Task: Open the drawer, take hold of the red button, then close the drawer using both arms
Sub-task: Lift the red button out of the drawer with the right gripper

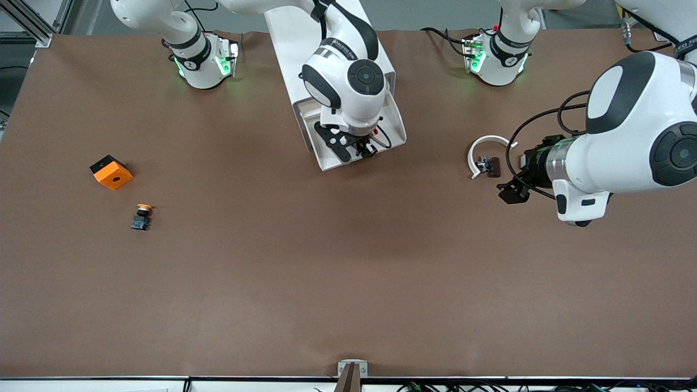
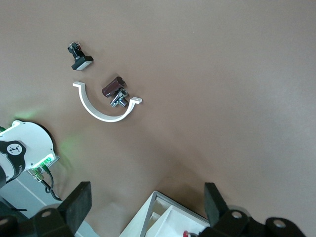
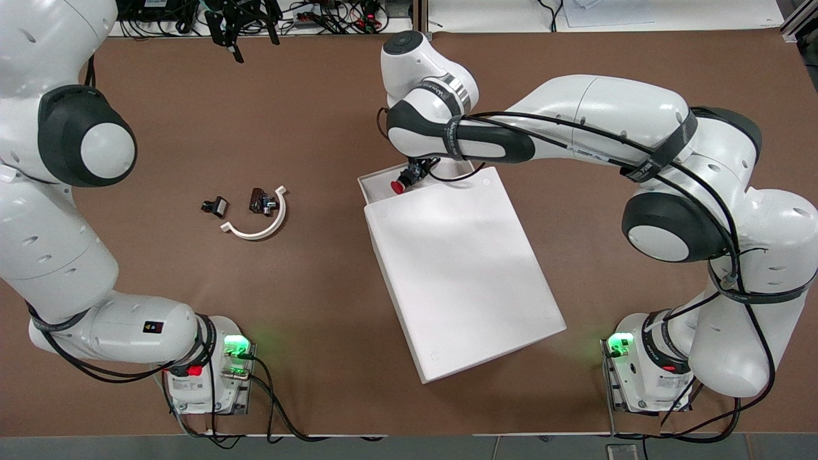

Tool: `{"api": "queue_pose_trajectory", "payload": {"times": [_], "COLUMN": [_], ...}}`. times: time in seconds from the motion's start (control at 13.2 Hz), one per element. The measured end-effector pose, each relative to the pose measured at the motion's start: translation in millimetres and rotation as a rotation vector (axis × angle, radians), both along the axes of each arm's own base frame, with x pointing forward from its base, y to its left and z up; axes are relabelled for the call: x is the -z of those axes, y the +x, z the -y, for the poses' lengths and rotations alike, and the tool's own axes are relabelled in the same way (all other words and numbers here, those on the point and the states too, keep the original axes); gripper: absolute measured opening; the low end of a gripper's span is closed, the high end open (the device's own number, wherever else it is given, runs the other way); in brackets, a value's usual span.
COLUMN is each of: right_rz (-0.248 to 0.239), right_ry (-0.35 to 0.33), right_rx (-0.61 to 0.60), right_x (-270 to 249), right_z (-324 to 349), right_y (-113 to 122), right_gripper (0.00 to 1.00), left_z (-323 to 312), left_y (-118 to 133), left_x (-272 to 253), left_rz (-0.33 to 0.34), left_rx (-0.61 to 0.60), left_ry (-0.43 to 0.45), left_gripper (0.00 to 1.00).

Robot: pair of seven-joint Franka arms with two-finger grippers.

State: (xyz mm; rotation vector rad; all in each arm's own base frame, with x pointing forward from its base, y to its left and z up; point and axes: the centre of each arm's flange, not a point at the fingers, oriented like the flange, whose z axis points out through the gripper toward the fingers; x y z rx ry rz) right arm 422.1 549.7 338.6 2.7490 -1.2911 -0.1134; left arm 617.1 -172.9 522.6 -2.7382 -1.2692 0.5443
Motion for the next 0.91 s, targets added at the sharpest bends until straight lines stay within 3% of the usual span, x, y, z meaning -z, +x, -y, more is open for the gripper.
{"api": "queue_pose_trajectory", "payload": {"times": [0.45, 0.91], "right_rz": [0.002, -0.044], "right_ry": [0.011, -0.009], "right_rx": [-0.050, -0.109], "right_x": [-7, -53], "right_z": [0, 30], "right_y": [1, 23], "right_gripper": [0.41, 0.41], "left_z": [16, 72], "left_y": [-3, -4], "left_x": [1, 30], "left_rz": [0.008, 0.124], "left_rx": [0.027, 0.102], "left_ry": [-0.011, 0.009], "left_gripper": [1.00, 1.00]}}
